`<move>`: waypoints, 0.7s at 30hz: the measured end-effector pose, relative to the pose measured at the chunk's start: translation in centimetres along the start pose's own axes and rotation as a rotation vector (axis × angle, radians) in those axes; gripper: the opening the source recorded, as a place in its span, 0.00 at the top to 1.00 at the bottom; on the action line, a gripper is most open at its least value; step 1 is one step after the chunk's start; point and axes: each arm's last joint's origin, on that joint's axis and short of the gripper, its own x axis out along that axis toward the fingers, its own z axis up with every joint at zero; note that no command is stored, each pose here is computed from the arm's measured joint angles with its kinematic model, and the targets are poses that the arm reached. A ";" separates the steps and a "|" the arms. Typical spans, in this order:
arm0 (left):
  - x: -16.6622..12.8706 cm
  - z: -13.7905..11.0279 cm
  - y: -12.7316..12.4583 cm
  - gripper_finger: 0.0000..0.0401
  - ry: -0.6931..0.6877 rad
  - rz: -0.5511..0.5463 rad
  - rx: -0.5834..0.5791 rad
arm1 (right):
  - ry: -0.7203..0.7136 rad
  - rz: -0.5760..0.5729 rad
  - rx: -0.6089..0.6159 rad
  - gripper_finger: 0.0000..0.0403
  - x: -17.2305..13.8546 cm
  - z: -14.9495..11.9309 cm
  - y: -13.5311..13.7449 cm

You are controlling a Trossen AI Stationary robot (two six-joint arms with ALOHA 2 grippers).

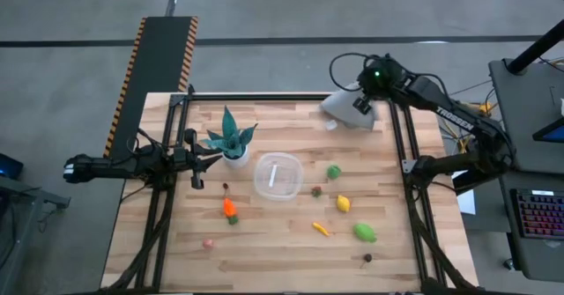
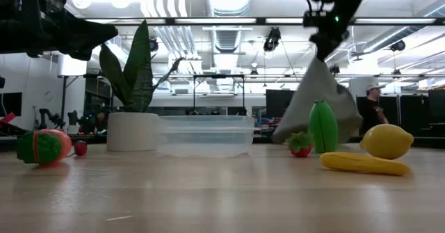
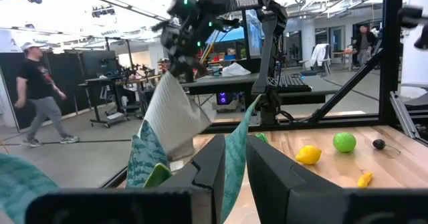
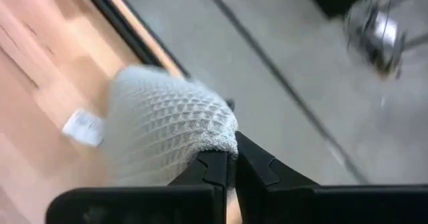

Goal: Pick and placing Produce into tupperware
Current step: Move the gray cloth to the top right of the table

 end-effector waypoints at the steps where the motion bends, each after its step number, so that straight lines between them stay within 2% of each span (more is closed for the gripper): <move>1: 0.0 0.0 0.0 0.88 0.000 0.000 0.000 | 0.022 0.001 0.023 0.98 0.5 -0.5 0.2; 10: 0.0 0.0 0.0 0.88 -0.001 0.000 0.000 | 0.175 0.019 0.175 0.98 4.3 -5.2 2.6; 21: 0.0 0.0 0.0 0.88 -0.001 0.000 0.002 | 0.205 0.101 0.283 0.98 6.8 -8.6 4.7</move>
